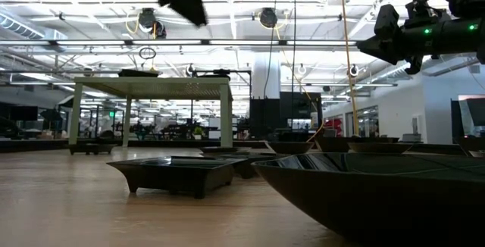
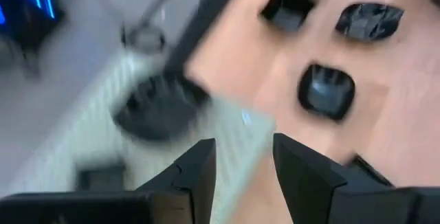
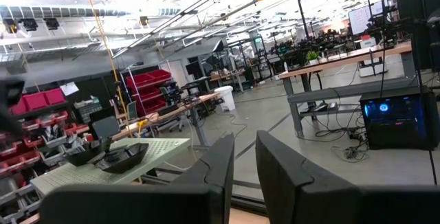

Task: Pick & Place Mini shaped plates
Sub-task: Stack the square plate on top of the square plate on the shelf

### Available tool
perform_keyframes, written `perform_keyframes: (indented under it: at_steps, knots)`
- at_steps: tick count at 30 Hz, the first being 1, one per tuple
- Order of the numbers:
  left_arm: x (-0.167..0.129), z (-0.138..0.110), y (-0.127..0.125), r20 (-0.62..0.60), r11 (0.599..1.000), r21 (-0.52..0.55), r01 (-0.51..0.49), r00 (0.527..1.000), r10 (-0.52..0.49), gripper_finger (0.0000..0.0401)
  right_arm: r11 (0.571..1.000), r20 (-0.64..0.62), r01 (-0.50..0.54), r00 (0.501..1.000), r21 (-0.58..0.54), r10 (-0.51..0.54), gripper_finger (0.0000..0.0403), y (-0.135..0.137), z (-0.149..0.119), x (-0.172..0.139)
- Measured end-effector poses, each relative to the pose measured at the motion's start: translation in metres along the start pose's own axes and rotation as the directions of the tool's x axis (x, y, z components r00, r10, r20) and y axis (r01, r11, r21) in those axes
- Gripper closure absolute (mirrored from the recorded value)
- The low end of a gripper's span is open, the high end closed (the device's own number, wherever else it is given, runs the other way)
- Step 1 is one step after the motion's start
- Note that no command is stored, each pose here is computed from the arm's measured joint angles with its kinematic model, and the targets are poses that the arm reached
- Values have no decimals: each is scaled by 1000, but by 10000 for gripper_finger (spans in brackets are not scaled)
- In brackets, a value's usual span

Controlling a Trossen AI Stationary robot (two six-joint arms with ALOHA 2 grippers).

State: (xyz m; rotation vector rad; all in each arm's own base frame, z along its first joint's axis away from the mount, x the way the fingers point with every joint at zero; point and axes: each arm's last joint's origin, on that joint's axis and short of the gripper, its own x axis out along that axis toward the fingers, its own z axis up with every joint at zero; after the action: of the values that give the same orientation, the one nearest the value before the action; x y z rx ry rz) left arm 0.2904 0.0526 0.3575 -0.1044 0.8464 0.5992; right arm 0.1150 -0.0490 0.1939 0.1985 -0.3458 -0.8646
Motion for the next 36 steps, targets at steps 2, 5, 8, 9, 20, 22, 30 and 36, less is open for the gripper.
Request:
perform_keyframes:
  at_steps: [2,5,8,9,20,22,30,36]
  knots:
    - [-2,-12,-2,-108,998,-67,-13,994,6,251,1000,0,0,1000,0,0,351,0,0,0]
    - [-1,-30,-7,-267,995,-98,-33,964,6,251,1000,0,0,1000,0,0,351,0,0,0]
    - [3,-50,-10,-424,994,-102,-50,906,2,251,1000,0,0,1000,0,0,351,0,0,0]
    - [4,-55,-12,-456,992,-115,-53,890,-6,251,1000,1,0,1000,0,0,351,0,0,0]
    - [45,-119,-30,-616,890,-381,-249,787,-44,251,1000,0,0,1000,0,0,351,0,0,0]
    - [47,-126,-31,-629,873,-395,-286,777,-30,251,1000,0,0,1000,0,0,351,0,0,0]
    - [58,-161,-32,-673,827,-371,-422,736,73,251,1000,0,0,1000,1,0,351,0,0,0]
    - [69,-183,-35,-665,890,-291,-350,743,75,251,1000,0,0,1000,0,0,351,0,0,0]
